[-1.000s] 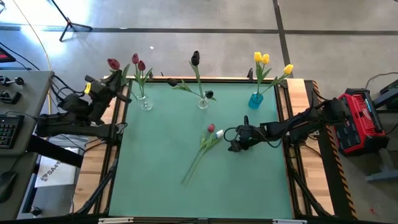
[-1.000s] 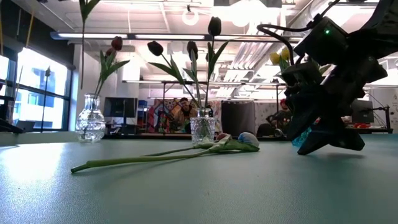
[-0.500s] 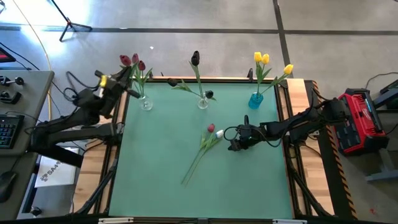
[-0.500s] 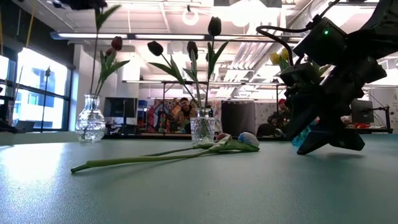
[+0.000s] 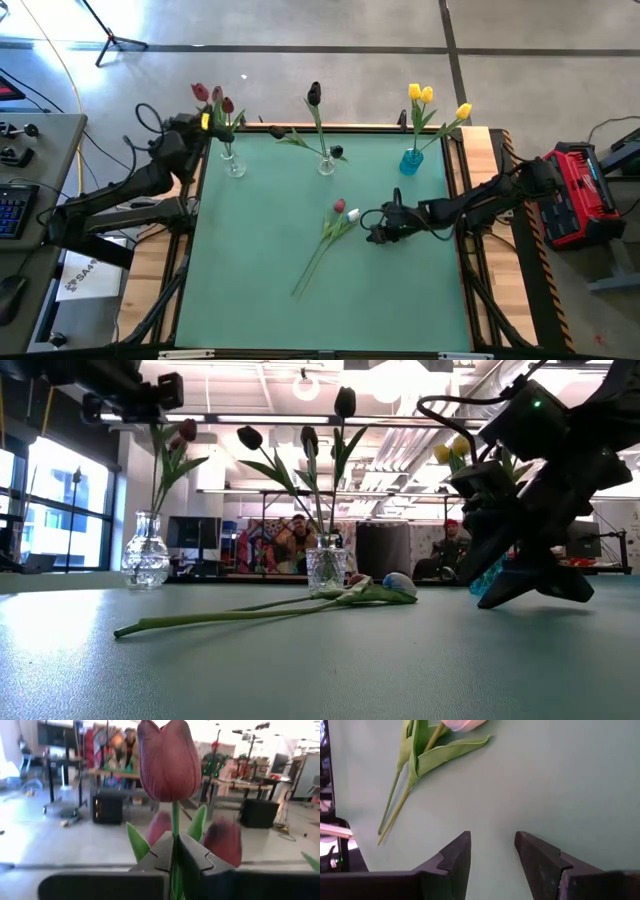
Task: Sort flowers into vase by color
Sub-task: Put the red tulip into the left transparent vase
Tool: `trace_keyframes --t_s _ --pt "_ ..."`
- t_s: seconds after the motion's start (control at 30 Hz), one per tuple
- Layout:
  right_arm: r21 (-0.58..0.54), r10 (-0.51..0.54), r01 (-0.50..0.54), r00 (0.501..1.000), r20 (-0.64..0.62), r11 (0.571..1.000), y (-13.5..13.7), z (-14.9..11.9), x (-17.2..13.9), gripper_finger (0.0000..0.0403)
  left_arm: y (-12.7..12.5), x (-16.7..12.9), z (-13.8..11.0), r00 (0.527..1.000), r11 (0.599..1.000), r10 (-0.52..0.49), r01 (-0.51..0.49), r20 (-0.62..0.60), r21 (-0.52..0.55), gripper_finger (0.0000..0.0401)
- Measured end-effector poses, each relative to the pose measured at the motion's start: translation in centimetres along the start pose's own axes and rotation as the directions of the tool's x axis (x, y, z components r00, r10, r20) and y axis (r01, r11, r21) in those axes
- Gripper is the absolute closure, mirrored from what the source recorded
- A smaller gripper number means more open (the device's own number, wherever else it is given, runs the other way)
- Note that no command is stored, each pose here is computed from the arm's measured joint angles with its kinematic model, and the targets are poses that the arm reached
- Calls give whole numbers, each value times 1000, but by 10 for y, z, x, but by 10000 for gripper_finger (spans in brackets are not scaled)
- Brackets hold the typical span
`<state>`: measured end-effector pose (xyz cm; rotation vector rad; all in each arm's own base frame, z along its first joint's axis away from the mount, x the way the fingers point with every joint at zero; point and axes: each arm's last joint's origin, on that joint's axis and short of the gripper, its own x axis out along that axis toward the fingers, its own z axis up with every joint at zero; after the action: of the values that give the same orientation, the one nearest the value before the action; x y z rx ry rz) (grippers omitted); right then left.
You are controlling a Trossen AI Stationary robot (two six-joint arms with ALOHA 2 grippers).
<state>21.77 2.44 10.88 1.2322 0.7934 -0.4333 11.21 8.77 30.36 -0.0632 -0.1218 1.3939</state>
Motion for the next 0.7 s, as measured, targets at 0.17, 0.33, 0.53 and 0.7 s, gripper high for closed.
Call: trace_keyframes --t_s 0.17,0.33,0.53,0.7 --pt "10 -5 4 1000 22 1000 2 -7 0 247 2 -2 -12 995 989 -19 5 -94 -147 358" --pt "38 -8 7 999 41 999 2 -10 0 247 4 -6 -23 971 982 -119 85 -207 -166 300" --pt "51 13 -16 998 62 999 4 -9 0 247 12 -15 -28 947 981 -152 110 -284 -158 255" --pt "53 32 -36 996 78 998 6 -9 1 247 22 -24 -15 941 980 -169 130 -293 -150 248"
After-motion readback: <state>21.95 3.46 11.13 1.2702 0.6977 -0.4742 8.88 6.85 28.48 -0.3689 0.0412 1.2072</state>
